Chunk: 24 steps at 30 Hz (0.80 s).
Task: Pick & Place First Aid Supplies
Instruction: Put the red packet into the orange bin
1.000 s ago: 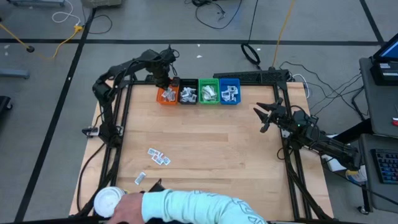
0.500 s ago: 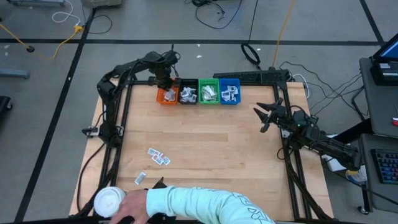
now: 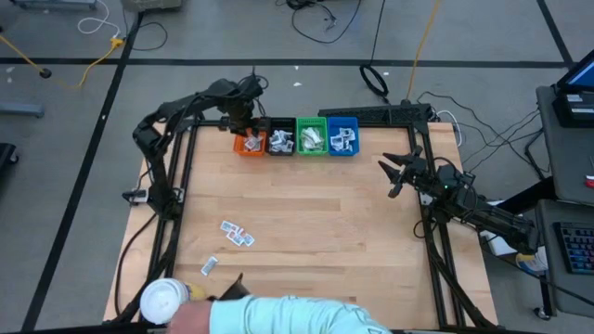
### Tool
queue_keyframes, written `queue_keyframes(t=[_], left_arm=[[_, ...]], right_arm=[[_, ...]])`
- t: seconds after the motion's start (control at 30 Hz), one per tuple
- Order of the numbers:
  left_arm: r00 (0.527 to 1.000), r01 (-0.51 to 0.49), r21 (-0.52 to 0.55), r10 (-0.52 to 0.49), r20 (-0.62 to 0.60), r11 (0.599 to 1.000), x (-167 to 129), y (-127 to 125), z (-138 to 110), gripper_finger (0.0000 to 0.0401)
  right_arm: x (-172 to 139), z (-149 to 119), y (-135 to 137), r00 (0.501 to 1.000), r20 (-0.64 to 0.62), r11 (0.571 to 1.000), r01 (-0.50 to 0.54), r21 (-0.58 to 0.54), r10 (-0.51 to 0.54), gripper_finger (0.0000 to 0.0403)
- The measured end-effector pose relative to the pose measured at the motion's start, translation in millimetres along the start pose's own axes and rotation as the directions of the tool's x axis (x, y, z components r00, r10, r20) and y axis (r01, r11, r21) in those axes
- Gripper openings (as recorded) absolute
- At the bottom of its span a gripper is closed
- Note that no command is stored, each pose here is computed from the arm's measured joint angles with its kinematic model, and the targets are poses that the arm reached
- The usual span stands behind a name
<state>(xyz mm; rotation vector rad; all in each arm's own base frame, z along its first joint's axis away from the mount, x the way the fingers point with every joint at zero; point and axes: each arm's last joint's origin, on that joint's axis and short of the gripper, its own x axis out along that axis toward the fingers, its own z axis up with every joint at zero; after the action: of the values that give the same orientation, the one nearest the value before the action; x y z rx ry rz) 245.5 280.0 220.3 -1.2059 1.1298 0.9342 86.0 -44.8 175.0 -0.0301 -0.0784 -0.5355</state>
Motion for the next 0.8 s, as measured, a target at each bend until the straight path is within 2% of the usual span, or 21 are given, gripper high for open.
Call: queue_keyframes(t=[0.4, 0.8], left_arm=[[0.998, 0.07, 0.002, -0.07, 0.0, 0.998, 1.3, 0.6, -84.0, 0.0197], [0.995, 0.026, -0.053, -0.031, -0.093, 0.998, 15.7, 14.7, -167.4, 0.02]], right_arm=[[0.0, 0.1, 0.0, 1.0, 0.0, 1.0, 0.0, 0.0, 0.0, 0.0139], [0.0, 0.0, 0.0, 1.0, 0.0, 1.0, 0.0, 0.0, 0.0, 0.0139]])
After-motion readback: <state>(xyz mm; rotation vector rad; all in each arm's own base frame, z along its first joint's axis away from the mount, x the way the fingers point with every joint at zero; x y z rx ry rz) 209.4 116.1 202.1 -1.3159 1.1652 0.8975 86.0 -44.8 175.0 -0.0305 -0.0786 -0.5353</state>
